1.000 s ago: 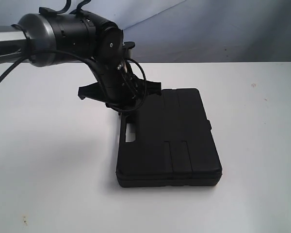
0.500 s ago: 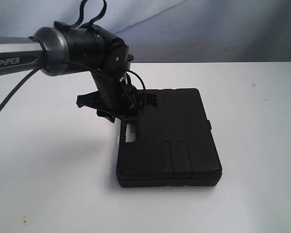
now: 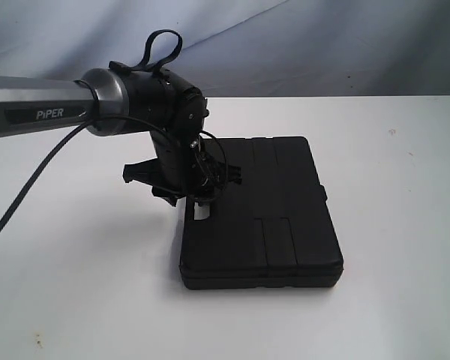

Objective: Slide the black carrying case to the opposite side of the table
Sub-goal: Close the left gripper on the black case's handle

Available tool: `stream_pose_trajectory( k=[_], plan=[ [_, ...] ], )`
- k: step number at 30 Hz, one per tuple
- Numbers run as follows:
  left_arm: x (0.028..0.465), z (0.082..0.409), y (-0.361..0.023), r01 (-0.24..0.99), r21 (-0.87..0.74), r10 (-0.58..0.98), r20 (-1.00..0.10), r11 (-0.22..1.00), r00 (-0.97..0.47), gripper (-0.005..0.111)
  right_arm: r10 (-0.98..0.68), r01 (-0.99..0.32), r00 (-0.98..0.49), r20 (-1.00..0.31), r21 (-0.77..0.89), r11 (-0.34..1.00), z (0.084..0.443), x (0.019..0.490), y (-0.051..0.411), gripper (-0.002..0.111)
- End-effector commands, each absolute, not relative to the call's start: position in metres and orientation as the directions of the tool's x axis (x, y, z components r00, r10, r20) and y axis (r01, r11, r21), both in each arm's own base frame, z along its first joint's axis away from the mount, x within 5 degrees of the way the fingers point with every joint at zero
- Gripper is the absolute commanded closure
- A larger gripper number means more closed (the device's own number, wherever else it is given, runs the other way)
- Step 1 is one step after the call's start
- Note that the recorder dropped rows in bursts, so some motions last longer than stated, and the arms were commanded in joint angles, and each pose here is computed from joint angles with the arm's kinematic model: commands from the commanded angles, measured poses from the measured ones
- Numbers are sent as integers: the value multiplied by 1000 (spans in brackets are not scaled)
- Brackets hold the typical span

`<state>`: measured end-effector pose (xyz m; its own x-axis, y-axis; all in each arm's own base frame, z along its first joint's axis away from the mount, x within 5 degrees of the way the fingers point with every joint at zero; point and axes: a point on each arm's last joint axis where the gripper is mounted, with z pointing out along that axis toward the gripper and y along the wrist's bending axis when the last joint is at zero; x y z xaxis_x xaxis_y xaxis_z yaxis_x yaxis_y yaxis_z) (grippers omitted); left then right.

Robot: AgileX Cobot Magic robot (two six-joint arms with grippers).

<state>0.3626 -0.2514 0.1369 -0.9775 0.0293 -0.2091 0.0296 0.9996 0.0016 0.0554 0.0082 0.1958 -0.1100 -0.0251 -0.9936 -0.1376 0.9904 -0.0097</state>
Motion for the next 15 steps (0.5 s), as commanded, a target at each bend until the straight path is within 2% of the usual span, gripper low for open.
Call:
stream_pose_trajectory(
  k=[1, 15],
  plan=[
    [365, 139, -251, 24, -3, 22, -229, 1000, -973, 63, -13, -135, -111, -994, 2, 991, 195, 55, 8, 108],
    [365, 139, -252, 19, -19, 15, -223, 1000, -975, 63, -13, -135, -111, -994, 2, 991, 195, 55, 8, 108]
  ],
)
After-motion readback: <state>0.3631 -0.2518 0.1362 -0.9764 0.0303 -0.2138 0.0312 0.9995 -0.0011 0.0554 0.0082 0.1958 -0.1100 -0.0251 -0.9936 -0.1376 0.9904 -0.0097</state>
